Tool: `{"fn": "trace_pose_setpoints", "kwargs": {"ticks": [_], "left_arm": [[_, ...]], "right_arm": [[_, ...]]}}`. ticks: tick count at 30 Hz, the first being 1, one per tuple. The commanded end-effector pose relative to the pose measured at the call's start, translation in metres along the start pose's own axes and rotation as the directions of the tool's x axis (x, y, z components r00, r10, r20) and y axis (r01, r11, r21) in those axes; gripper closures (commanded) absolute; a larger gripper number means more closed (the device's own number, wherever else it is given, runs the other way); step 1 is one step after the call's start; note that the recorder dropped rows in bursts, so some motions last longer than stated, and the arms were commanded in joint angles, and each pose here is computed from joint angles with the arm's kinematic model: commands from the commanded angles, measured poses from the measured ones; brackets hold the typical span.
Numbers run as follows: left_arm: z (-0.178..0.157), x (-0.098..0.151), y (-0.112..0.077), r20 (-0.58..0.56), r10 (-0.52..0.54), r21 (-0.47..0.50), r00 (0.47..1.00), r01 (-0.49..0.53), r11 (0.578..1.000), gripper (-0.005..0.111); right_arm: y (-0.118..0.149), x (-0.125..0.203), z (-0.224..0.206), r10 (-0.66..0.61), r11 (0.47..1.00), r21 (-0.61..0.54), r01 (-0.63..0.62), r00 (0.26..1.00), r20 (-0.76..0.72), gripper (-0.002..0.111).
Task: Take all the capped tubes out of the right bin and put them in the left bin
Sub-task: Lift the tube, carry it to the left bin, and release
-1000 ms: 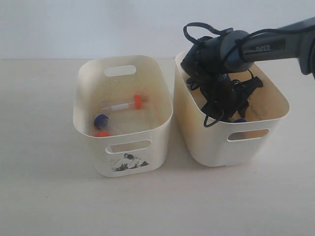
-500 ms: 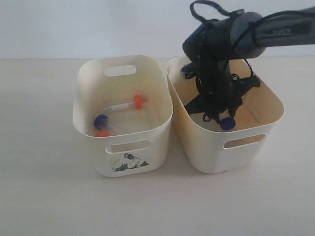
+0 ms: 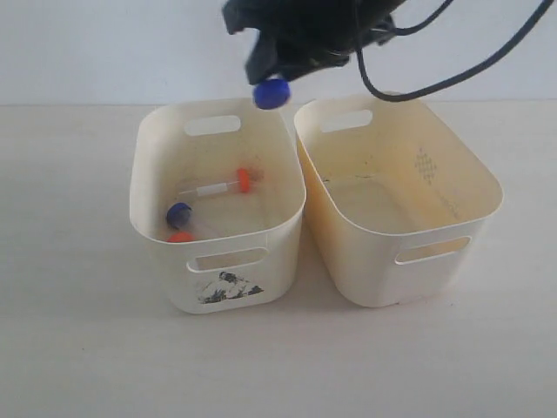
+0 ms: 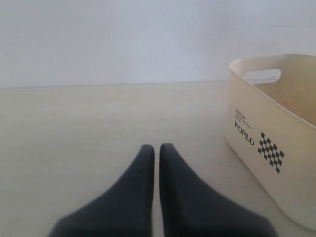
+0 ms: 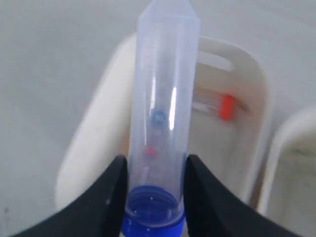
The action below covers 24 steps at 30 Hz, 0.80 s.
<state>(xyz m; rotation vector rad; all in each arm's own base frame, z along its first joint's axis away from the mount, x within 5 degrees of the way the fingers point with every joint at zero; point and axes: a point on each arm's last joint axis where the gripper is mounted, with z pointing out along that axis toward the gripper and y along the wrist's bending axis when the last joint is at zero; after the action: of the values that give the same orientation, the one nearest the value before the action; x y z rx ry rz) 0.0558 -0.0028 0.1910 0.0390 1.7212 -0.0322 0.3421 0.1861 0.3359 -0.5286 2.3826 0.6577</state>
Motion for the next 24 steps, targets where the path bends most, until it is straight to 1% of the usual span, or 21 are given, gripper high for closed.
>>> {"fn": "trace_pose_setpoints", "kwargs": {"ticks": [1, 2, 3, 4, 5, 6, 7, 8, 9, 14, 17, 19, 21, 24], "left_arm": [[0.000, -0.002, 0.000, 0.013, -0.007, -0.001, 1.000, 0.007, 1.000, 0.102], [0.000, -0.002, 0.000, 0.013, -0.007, -0.001, 1.000, 0.007, 1.000, 0.102], [0.000, -0.002, 0.000, 0.013, -0.007, -0.001, 1.000, 0.007, 1.000, 0.102], [0.000, -0.002, 0.000, 0.013, -0.007, -0.001, 1.000, 0.007, 1.000, 0.102], [0.000, -0.002, 0.000, 0.013, -0.007, -0.001, 1.000, 0.007, 1.000, 0.102], [0.000, -0.002, 0.000, 0.013, -0.007, -0.001, 1.000, 0.007, 1.000, 0.102], [0.000, -0.002, 0.000, 0.013, -0.007, -0.001, 1.000, 0.007, 1.000, 0.102], [0.000, -0.002, 0.000, 0.013, -0.007, -0.001, 1.000, 0.007, 1.000, 0.102], [0.000, -0.002, 0.000, 0.013, -0.007, -0.001, 1.000, 0.007, 1.000, 0.102], [0.000, -0.002, 0.000, 0.013, -0.007, -0.001, 1.000, 0.007, 1.000, 0.102], [0.000, -0.002, 0.000, 0.013, -0.007, -0.001, 1.000, 0.007, 1.000, 0.102], [0.000, -0.002, 0.000, 0.013, -0.007, -0.001, 1.000, 0.007, 1.000, 0.102], [0.000, -0.002, 0.000, 0.013, -0.007, -0.001, 1.000, 0.007, 1.000, 0.102], [0.000, -0.002, 0.000, 0.013, -0.007, -0.001, 1.000, 0.007, 1.000, 0.102]], "right_arm": [[0.013, -0.007, 0.010, -0.135, 0.970, -0.185, 0.155, 0.984, 0.116, 0.104], [0.010, -0.006, 0.018, -0.128, 0.972, -0.185, 0.145, 0.987, 0.098, 0.094], [0.007, -0.004, 0.025, -0.125, 0.973, -0.185, 0.138, 0.989, 0.080, 0.081], [0.004, -0.002, 0.033, -0.115, 0.975, -0.186, 0.125, 0.991, 0.062, 0.062], [0.003, -0.001, 0.035, -0.096, 0.977, -0.188, 0.104, 0.994, 0.051, 0.053], [0.003, 0.000, 0.036, -0.055, 0.980, -0.189, 0.062, 0.998, 0.041, 0.062], [0.004, -0.001, 0.033, -0.022, 0.981, -0.190, 0.030, 0.999, 0.043, 0.079], [0.005, -0.003, 0.028, -0.033, 0.982, -0.185, 0.044, 0.998, 0.062, 0.108], [0.006, -0.005, 0.025, -0.036, 0.983, -0.179, 0.049, 0.997, 0.075, 0.107], [0.013, -0.009, 0.000, -0.097, 0.982, -0.151, 0.115, 0.988, 0.121, 0.107], [0.018, -0.005, -0.030, -0.246, 0.965, -0.073, 0.253, 0.965, 0.086, 0.107], [0.024, 0.001, -0.048, -0.296, 0.951, -0.080, 0.298, 0.954, 0.041, 0.107], [0.030, 0.001, -0.061, -0.293, 0.950, -0.093, 0.299, 0.954, 0.069, 0.107], [0.033, 0.000, -0.067, -0.295, 0.949, -0.091, 0.303, 0.951, 0.090, 0.107]]}}
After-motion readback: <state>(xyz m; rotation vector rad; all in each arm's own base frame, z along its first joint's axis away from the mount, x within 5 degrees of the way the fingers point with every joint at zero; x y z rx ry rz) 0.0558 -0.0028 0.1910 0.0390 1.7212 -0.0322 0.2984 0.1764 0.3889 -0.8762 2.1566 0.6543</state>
